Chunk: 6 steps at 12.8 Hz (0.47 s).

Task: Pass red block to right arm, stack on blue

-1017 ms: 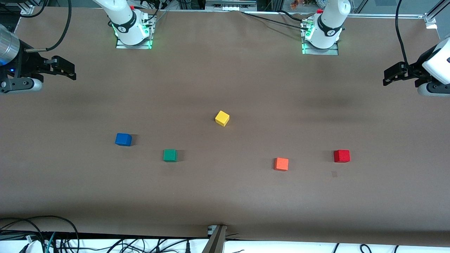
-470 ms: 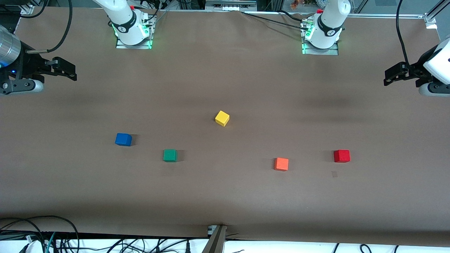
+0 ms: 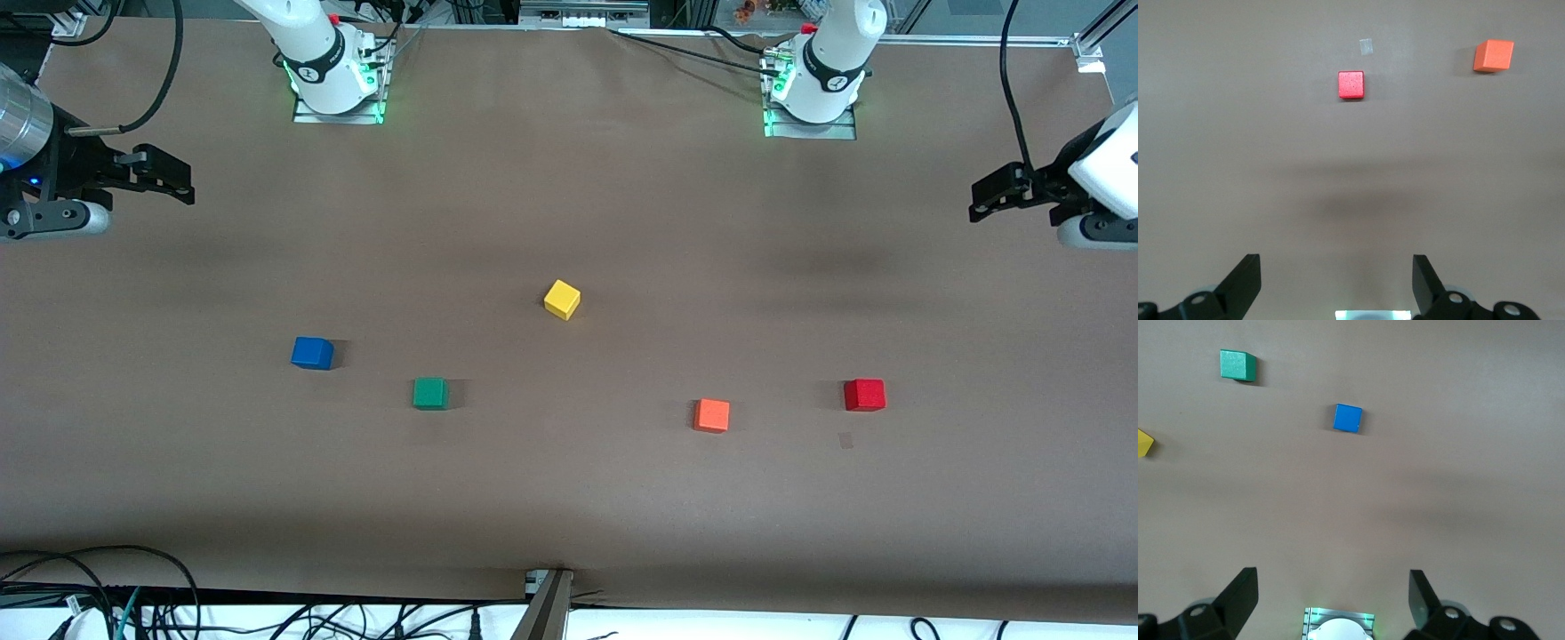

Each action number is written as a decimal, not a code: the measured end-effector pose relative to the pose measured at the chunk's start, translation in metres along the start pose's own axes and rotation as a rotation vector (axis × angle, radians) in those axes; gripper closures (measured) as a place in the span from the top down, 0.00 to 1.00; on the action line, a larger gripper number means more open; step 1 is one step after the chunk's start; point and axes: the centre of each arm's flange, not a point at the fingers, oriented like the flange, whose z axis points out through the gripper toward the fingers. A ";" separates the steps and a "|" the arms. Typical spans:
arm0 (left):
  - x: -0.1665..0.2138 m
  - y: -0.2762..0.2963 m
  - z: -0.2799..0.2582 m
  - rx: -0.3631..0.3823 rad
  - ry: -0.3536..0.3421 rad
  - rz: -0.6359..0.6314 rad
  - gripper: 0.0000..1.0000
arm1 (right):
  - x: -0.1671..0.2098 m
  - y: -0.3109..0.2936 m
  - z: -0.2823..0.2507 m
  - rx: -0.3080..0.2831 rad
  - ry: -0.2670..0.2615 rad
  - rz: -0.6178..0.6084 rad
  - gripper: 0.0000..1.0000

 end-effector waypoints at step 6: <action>0.017 -0.032 0.027 0.033 -0.096 -0.017 1.00 | 0.000 -0.001 0.000 0.009 0.000 -0.002 1.00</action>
